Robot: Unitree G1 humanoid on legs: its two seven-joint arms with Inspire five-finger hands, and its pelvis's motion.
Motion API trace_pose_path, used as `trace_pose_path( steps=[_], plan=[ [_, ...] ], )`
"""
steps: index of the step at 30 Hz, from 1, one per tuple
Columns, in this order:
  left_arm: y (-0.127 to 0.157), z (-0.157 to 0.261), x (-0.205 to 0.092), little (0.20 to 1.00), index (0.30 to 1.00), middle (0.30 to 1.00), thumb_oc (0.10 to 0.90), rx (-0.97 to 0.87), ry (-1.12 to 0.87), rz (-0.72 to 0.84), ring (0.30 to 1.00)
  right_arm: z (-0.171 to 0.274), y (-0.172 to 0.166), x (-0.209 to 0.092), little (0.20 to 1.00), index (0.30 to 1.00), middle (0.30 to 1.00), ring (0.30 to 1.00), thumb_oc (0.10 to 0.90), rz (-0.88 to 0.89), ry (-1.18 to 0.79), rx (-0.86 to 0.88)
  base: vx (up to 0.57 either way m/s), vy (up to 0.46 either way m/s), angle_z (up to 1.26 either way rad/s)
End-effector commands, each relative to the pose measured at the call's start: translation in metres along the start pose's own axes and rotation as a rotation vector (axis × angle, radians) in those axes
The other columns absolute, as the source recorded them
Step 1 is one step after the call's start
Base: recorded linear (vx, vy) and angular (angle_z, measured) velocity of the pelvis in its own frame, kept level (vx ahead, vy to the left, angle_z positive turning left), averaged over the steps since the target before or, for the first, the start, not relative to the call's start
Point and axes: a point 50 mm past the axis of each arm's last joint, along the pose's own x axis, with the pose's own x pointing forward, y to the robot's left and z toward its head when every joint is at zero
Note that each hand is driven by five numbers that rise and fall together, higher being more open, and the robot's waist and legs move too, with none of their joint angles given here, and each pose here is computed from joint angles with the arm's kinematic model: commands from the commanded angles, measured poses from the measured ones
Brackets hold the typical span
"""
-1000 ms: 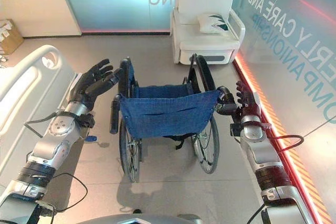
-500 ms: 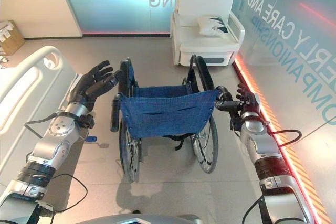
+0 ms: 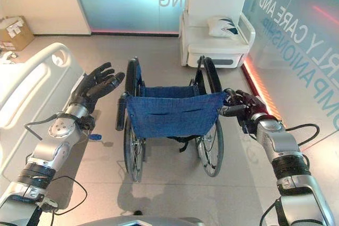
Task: Push the wheelchair next to the bed
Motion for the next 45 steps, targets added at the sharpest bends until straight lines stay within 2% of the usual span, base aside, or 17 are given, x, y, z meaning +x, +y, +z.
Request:
trace_pose_path(
  steps=[1, 7, 8, 9, 10, 11, 21, 31, 38, 45],
  plan=[
    [0.016, 0.063, 0.018, 0.900, 0.900, 0.900, 0.800, 0.054, -0.256, 0.019, 0.900, 0.077, -0.007, -0.009, 0.900, 0.900, 0.900, 0.900, 0.800, 0.080, -0.243, -0.040, 0.00, 0.000, 0.00],
    [0.023, 0.060, 0.016, 0.900, 0.900, 0.900, 0.800, 0.054, -0.254, 0.037, 0.900, 0.092, -0.012, -0.019, 0.900, 0.900, 0.900, 0.900, 0.800, 0.112, -0.319, -0.072, 0.00, 0.000, 0.00],
    [0.023, 0.060, 0.016, 0.900, 0.900, 0.900, 0.800, 0.053, -0.254, 0.038, 0.900, 0.093, -0.011, -0.019, 0.811, 0.811, 0.811, 0.811, 0.740, 0.116, -0.325, -0.071, 0.00, 0.000, 0.00],
    [0.023, 0.059, 0.016, 0.900, 0.900, 0.900, 0.800, 0.048, -0.253, 0.040, 0.900, 0.094, -0.010, -0.020, 0.507, 0.507, 0.507, 0.507, 0.538, 0.123, -0.338, -0.068, 0.00, 0.000, 0.00],
    [0.023, 0.058, 0.016, 0.900, 0.900, 0.900, 0.800, 0.048, -0.251, 0.041, 0.900, 0.096, -0.009, -0.021, 0.342, 0.342, 0.342, 0.342, 0.428, 0.126, -0.354, -0.065, 0.00, 0.000, 0.00],
    [0.023, 0.057, 0.016, 0.900, 0.900, 0.900, 0.800, 0.046, -0.249, 0.043, 0.900, 0.098, -0.007, -0.022, 0.300, 0.300, 0.300, 0.300, 0.400, 0.138, -0.374, -0.057, 0.00, 0.000, 0.00],
    [0.025, 0.046, 0.013, 0.900, 0.900, 0.900, 0.800, 0.046, -0.210, 0.063, 0.900, 0.096, 0.005, -0.025, 0.300, 0.300, 0.300, 0.300, 0.400, 0.163, -0.435, 0.022, 0.00, -0.003, -0.01],
    [0.021, 0.031, 0.009, 0.900, 0.900, 0.900, 0.800, -0.092, -0.106, 0.037, 0.900, 0.087, 0.012, -0.023, 0.300, 0.300, 0.300, 0.300, 0.400, 0.173, -0.422, 0.034, 0.00, 0.000, 0.00],
    [0.026, 0.041, 0.005, 0.900, 0.900, 0.900, 0.800, -0.155, -0.119, 0.043, 0.900, 0.083, 0.014, -0.024, 0.300, 0.300, 0.300, 0.300, 0.400, 0.170, -0.412, 0.033, 0.00, 0.000, 0.00],
    [0.026, 0.050, -0.002, 0.900, 0.900, 0.900, 0.800, -0.198, -0.067, -0.085, 0.900, 0.080, 0.013, -0.025, 0.300, 0.300, 0.300, 0.300, 0.400, 0.160, -0.388, 0.026, 0.00, 0.000, 0.00]
  ],
)
